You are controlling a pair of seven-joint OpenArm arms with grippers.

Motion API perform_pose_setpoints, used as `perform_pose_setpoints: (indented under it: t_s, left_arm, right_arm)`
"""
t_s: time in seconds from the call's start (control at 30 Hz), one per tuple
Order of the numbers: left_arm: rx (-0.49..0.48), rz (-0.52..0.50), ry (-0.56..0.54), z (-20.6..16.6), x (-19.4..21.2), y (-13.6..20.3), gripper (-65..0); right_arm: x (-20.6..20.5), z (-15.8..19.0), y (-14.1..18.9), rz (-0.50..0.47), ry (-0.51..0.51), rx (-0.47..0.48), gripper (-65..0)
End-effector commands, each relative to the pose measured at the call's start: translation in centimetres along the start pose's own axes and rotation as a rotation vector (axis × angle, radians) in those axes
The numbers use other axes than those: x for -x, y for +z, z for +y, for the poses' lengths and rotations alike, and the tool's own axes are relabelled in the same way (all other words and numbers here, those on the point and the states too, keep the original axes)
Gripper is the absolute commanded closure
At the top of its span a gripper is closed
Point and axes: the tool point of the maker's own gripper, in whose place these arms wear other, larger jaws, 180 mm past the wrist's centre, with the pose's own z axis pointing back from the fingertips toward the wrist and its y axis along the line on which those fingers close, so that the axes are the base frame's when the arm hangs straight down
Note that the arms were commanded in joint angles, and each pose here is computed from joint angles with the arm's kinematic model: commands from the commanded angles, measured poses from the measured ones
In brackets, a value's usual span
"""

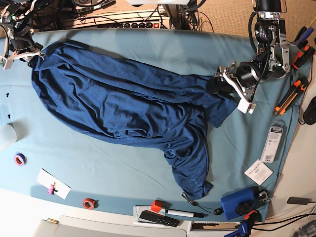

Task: Layout the t-shirt on the table in an organized manner, then fold the t-shirt properly

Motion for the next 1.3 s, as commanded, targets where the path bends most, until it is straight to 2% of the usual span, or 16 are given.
perform_pose_setpoints:
  t_s: [0.0,0.1,0.43,0.6,0.7,0.77,0.83,0.9,0.93,1.13,1.27]
  left_arm:
    - [0.014,-0.039,-0.017,-0.3,-1.2,0.3,-33.5]
    - [0.014,-0.038,-0.017,-0.3,-1.2,0.3,-33.4]
    - [0.015,-0.038,-0.017,-0.4,-1.2,0.3,-33.2]
    - [0.015,-0.039,-0.017,-0.4,-1.2,0.3,-31.5]
    - [0.017,-0.037,-0.019,-0.4,-1.1,0.3,-31.1]
    - [0.017,-0.038,-0.018,-0.4,-1.2,0.3,-25.5]
    - [0.017,-0.044,-0.018,-0.4,-1.3,0.3,-15.0]
    - [0.017,-0.044,-0.018,-0.4,-1.3,0.3,-2.3]
    - [0.017,-0.044,-0.019,-0.4,-1.3,0.3,0.0]
    - [0.014,-0.027,-0.061,0.0,-1.2,0.7,0.0]
    - [-0.005,-0.025,-0.076,0.8,-1.3,1.3,0.0]
  right_arm:
    - [-1.4,-0.2,0.4,-0.045,0.02,0.003,-24.3]
    - [-0.7,0.1,0.4,-0.034,-0.007,-0.029,-24.3]
    - [5.5,-0.7,-1.9,0.092,-0.242,-0.121,-24.3]
    - [6.0,-0.3,-2.3,0.094,-0.286,-0.156,-24.3]
    - [5.6,0.1,-2.4,0.079,-0.263,-0.179,-23.8]
    - [5.2,0.5,-2.5,0.066,-0.244,-0.199,-14.9]
    - [4.3,0.9,-2.7,0.038,-0.237,-0.213,-2.6]
    - [3.4,1.3,-3.0,0.012,-0.235,-0.226,0.0]
    - [3.0,1.4,-3.2,0.005,-0.229,-0.225,0.0]
    - [0.0,1.8,-4.4,-0.056,-0.186,-0.203,0.0]
    - [-1.6,1.7,-4.9,-0.062,-0.099,-0.186,0.0]
